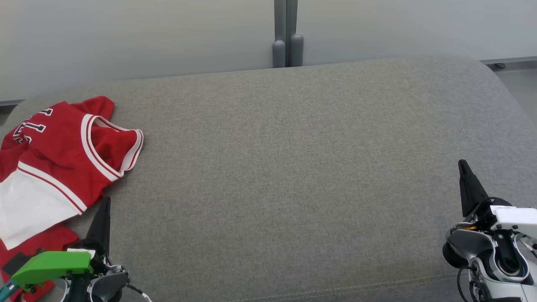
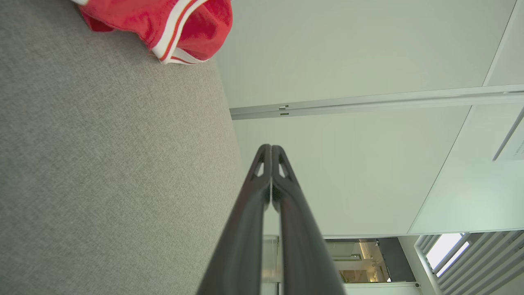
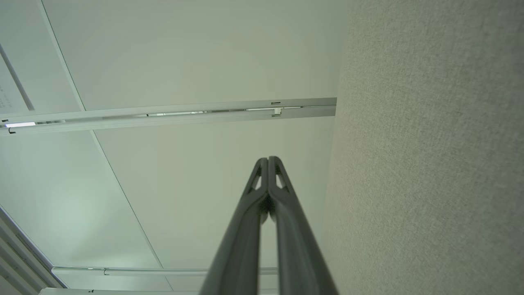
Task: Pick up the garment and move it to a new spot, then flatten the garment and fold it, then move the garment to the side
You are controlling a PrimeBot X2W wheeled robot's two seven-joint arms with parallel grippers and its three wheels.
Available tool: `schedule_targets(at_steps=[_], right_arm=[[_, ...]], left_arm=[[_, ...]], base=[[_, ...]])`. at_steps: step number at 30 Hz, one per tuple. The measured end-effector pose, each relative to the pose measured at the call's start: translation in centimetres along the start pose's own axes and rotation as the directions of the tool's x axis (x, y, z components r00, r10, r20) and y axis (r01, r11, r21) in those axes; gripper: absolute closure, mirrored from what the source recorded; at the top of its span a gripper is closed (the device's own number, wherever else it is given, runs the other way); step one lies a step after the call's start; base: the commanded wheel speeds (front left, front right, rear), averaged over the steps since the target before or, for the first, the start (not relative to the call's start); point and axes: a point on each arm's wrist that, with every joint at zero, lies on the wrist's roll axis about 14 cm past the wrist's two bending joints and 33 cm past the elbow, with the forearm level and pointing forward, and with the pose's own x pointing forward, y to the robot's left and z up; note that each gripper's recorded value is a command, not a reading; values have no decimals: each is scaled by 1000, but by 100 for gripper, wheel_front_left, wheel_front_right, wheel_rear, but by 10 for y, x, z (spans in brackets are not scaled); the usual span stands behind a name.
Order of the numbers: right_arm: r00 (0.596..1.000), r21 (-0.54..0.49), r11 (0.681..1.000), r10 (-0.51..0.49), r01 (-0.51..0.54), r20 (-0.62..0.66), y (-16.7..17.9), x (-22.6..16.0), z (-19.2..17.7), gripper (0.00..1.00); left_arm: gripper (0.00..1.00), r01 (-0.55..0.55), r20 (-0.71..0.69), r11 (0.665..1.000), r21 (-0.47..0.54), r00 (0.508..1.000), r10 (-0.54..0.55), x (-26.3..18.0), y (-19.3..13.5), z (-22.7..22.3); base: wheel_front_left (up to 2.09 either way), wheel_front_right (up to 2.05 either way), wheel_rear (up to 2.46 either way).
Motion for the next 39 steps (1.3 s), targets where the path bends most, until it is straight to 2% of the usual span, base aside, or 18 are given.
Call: schedule_targets(at_steps=[7,8,9,10,11,14,18,27,33,34,39], right_arm=[[1000,0,1000,0,0,0,0,0,0,100],[1000,0,1000,0,0,0,0,0,0,0],[1000,2,1000,-7,7,0,-2,0,0,0],[1000,7,1000,-24,24,0,-7,-2,-1,100],[999,12,999,-43,43,0,-14,-4,-2,0],[997,21,997,-78,78,1,-26,-11,-4,0],[997,-7,997,-78,79,9,-26,-11,-2,0],[997,-180,981,-79,78,1,-23,-9,3,0],[997,-311,947,-81,76,-4,-17,-7,3,0],[996,-358,931,-85,75,-10,-17,-7,-1,0],[996,-454,888,-91,70,-26,-17,-6,-9,0]], left_arm=[[100,0,0,1000,0,1000,0,0,0,0],[0,0,0,1000,0,1000,0,0,0,0],[0,-7,-1,1000,-1,1000,7,0,2,0],[100,-21,-1,1000,-4,1000,21,-2,7,-1],[0,-39,-2,999,-9,999,39,-4,13,-2],[0,-66,-8,998,-18,998,66,-9,23,-6],[0,-66,-7,998,-18,998,65,-8,22,-8],[0,-69,-2,996,60,998,70,-8,23,-11],[0,-73,-3,983,166,997,74,-8,23,-10],[0,-74,-6,979,188,997,76,-8,24,-11],[0,-77,-12,959,273,996,83,-8,25,-12]], base=[[0,0,0],[0,0,0],[0,0,0],[0,0,0],[0,0,0],[0,0,0],[0,0,0],[0,0,0],[0,0,0],[0,0,0],[0,0,0]])
